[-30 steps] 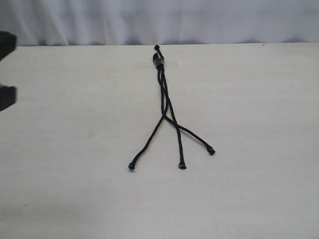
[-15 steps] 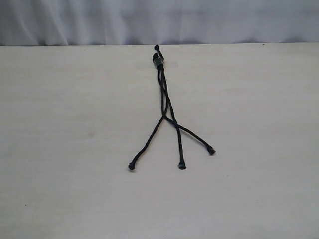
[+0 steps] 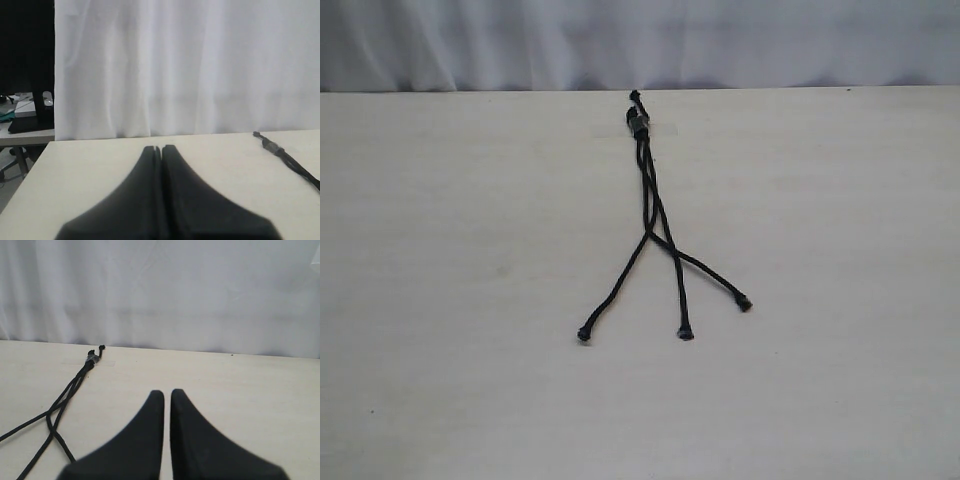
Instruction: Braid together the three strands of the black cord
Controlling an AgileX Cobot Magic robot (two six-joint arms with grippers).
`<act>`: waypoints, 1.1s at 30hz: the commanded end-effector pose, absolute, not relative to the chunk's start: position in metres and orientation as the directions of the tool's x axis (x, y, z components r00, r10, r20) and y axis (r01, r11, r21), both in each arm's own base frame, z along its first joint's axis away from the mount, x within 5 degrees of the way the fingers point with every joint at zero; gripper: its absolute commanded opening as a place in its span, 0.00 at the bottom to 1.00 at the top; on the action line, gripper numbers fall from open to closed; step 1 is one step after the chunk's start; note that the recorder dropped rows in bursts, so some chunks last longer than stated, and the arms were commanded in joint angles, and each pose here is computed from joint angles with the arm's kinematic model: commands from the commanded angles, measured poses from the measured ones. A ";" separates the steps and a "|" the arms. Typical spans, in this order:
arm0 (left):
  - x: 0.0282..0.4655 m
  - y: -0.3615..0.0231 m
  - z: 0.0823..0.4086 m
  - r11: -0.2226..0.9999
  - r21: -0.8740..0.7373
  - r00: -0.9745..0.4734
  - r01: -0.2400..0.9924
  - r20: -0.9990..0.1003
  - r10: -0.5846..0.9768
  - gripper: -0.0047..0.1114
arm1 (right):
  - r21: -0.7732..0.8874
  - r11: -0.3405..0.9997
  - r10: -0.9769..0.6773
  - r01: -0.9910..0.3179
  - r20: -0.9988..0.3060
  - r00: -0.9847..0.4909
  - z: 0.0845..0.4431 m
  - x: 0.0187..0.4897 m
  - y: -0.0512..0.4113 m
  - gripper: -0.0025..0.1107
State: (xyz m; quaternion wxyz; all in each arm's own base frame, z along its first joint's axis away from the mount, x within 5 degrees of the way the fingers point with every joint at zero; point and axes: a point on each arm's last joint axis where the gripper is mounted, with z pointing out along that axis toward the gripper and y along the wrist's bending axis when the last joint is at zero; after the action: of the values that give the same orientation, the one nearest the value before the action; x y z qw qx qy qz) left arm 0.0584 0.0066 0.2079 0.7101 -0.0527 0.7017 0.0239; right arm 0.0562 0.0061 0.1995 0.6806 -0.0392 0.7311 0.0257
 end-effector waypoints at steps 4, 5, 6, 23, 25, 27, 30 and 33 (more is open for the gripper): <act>0.056 0.007 0.203 0.994 0.005 -0.024 -0.111 -1.000 0.003 0.04 | -0.024 0.996 -0.030 -0.089 -0.997 -0.068 0.199 0.056 0.006 0.06; 0.056 0.006 0.202 0.994 0.022 -0.036 -0.109 -0.999 0.019 0.04 | -0.024 0.996 -0.030 -0.089 -0.997 -0.068 0.199 0.056 0.006 0.06; 0.056 0.006 0.201 0.994 0.039 -0.050 -0.106 -0.998 0.033 0.04 | -0.024 0.996 -0.030 -0.089 -0.997 -0.068 0.199 0.056 0.006 0.06; 0.056 0.006 0.196 0.993 0.058 -0.105 -0.100 -0.993 0.048 0.04 | -0.024 0.996 -0.030 -0.089 -0.997 -0.068 0.199 0.056 0.006 0.06; 0.056 0.006 0.196 0.993 0.061 -0.108 -0.099 -0.993 0.050 0.04 | -0.024 0.996 -0.030 -0.089 -0.997 -0.068 0.199 0.056 0.006 0.06; 0.056 0.006 0.196 0.993 0.061 -0.107 -0.099 -0.993 0.051 0.04 | -0.024 0.996 -0.030 -0.089 -0.997 -0.068 0.199 0.056 0.006 0.06; 0.056 0.006 0.196 0.993 0.061 -0.107 -0.099 -0.993 0.051 0.04 | -0.024 0.996 -0.030 -0.089 -0.997 -0.068 0.199 0.056 0.006 0.06; 0.056 0.006 0.196 0.993 0.061 -0.107 -0.099 -0.993 0.051 0.04 | -0.024 0.996 -0.030 -0.089 -0.997 -0.068 0.199 0.056 0.006 0.06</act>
State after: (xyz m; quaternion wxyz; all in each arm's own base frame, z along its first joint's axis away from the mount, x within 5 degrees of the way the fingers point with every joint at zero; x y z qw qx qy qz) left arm 0.0557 0.0061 0.1970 0.6681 -0.0143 0.7416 0.0585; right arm 0.0562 0.0061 0.1995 0.6807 -0.0398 0.7311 0.0251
